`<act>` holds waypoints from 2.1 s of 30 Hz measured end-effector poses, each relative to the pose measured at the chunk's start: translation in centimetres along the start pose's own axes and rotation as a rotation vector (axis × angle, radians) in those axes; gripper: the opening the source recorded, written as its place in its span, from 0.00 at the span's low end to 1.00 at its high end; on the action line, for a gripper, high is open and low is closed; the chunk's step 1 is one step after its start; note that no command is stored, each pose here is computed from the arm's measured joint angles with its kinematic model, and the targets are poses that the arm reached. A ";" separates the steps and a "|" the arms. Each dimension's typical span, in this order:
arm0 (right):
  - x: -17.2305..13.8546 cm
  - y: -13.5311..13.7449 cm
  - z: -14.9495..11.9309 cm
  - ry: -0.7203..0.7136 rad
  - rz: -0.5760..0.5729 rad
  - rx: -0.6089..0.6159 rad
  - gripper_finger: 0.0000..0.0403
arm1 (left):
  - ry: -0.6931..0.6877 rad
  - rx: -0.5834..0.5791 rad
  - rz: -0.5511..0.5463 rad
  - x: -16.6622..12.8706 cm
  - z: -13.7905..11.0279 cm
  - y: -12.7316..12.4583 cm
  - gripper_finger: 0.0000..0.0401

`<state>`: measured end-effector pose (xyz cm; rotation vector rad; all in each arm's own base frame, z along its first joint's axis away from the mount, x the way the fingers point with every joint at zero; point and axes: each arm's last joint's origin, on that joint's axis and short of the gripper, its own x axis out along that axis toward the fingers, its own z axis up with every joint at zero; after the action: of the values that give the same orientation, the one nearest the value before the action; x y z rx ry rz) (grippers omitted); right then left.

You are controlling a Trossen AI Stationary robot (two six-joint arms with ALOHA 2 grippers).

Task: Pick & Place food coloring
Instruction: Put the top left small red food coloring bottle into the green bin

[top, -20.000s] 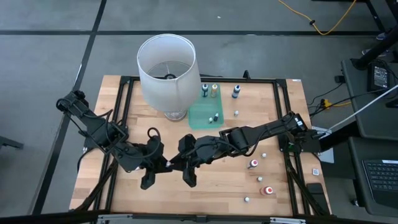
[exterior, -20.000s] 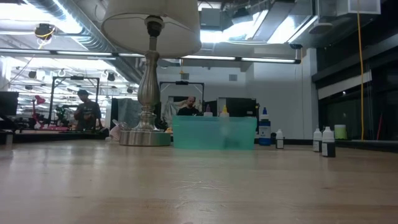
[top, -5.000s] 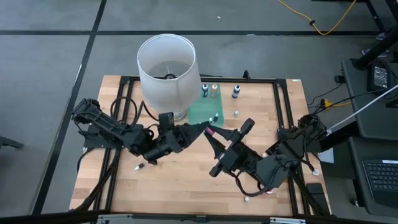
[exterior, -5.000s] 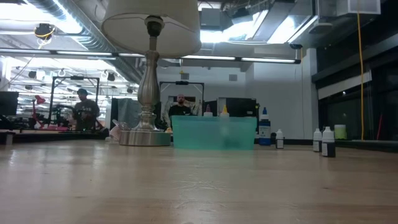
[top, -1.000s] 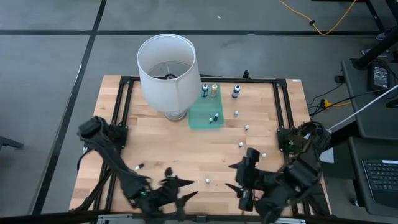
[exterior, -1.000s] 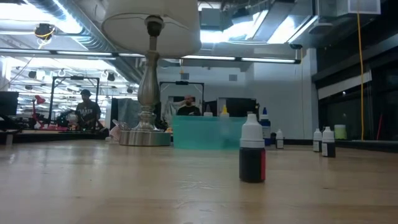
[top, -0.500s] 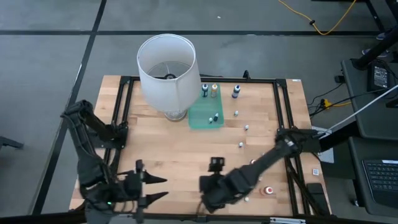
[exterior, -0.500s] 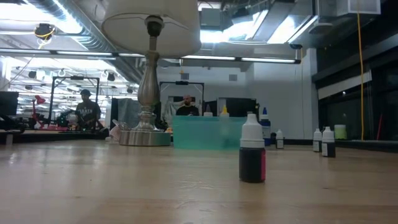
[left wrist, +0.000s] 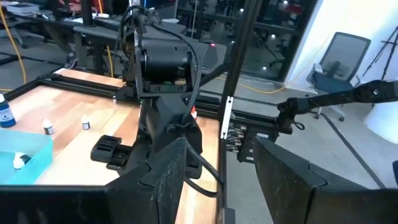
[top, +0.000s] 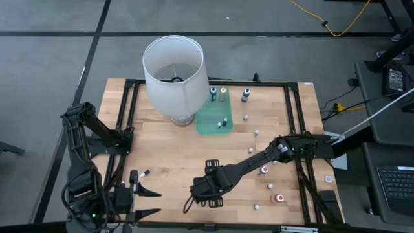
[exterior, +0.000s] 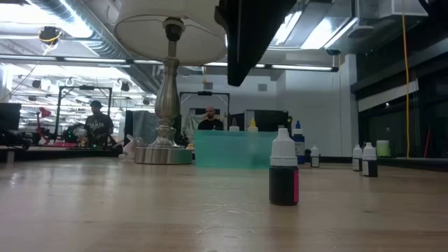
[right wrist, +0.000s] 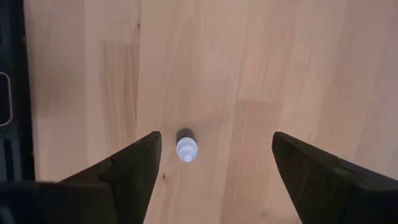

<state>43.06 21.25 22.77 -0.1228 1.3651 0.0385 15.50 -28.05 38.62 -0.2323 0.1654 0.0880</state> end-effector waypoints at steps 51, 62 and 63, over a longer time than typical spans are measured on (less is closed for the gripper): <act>-2.5 -1.3 -8.9 -0.179 0.163 0.222 0.76 | 0.201 0.078 -0.212 1.2 -0.5 0.0 0.45; -1.8 -0.6 -8.1 -0.244 0.171 0.118 0.76 | 0.353 0.072 -0.414 0.9 -0.9 -0.5 0.45; -1.6 -0.6 -8.1 -0.242 0.168 0.104 0.76 | 0.364 0.071 -0.428 0.8 -0.9 -0.6 0.45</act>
<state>34.88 19.85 22.76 0.0819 1.1307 0.1192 16.26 -28.75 37.73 -0.2067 0.4758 -0.3872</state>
